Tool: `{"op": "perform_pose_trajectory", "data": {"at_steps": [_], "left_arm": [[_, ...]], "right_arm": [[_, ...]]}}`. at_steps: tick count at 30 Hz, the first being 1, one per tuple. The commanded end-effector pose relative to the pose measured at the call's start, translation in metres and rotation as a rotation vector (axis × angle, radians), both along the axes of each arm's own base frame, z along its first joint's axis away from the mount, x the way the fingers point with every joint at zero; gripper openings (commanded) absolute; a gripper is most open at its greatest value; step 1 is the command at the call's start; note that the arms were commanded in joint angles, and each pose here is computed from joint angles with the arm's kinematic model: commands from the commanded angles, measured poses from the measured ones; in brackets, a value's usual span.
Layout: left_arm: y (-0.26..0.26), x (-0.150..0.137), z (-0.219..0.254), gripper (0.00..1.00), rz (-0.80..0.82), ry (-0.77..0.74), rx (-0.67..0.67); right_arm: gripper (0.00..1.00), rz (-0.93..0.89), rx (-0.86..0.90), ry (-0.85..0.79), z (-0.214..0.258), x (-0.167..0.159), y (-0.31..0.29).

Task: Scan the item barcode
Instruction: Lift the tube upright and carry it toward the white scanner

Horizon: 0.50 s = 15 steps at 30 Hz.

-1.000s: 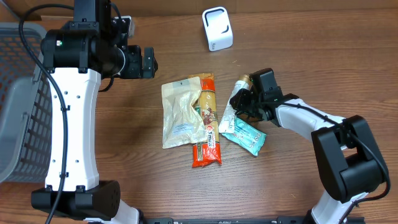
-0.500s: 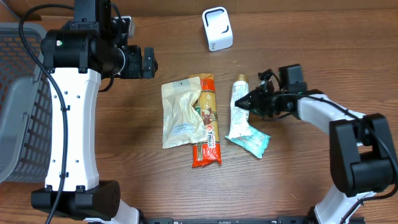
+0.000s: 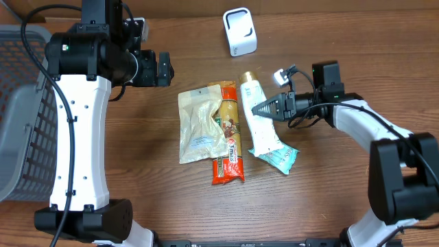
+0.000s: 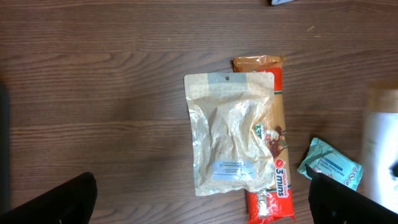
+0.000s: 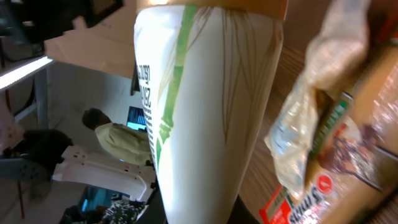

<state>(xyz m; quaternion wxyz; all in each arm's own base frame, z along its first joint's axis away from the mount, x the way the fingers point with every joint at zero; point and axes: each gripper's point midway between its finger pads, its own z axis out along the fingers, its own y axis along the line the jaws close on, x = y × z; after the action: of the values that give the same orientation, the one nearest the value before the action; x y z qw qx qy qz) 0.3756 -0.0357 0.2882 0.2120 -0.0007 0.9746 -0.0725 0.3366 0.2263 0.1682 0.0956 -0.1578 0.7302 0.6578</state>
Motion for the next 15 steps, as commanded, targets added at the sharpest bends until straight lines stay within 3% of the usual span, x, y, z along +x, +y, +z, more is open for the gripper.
{"op": "perform_pose_trajectory", "data": {"at_steps": [1, 15], "left_arm": [[0.000, 0.001, 0.000, 1.00, -0.021, -0.004, 0.012], [0.000, 0.001, 0.000, 1.00, -0.021, -0.004, 0.012]], "right_arm": [[0.04, 0.067, 0.098, -0.164, 0.075, -0.007, 0.002], [0.03, 0.128, 0.157, -0.406, 0.194, -0.001, 0.018]]}}
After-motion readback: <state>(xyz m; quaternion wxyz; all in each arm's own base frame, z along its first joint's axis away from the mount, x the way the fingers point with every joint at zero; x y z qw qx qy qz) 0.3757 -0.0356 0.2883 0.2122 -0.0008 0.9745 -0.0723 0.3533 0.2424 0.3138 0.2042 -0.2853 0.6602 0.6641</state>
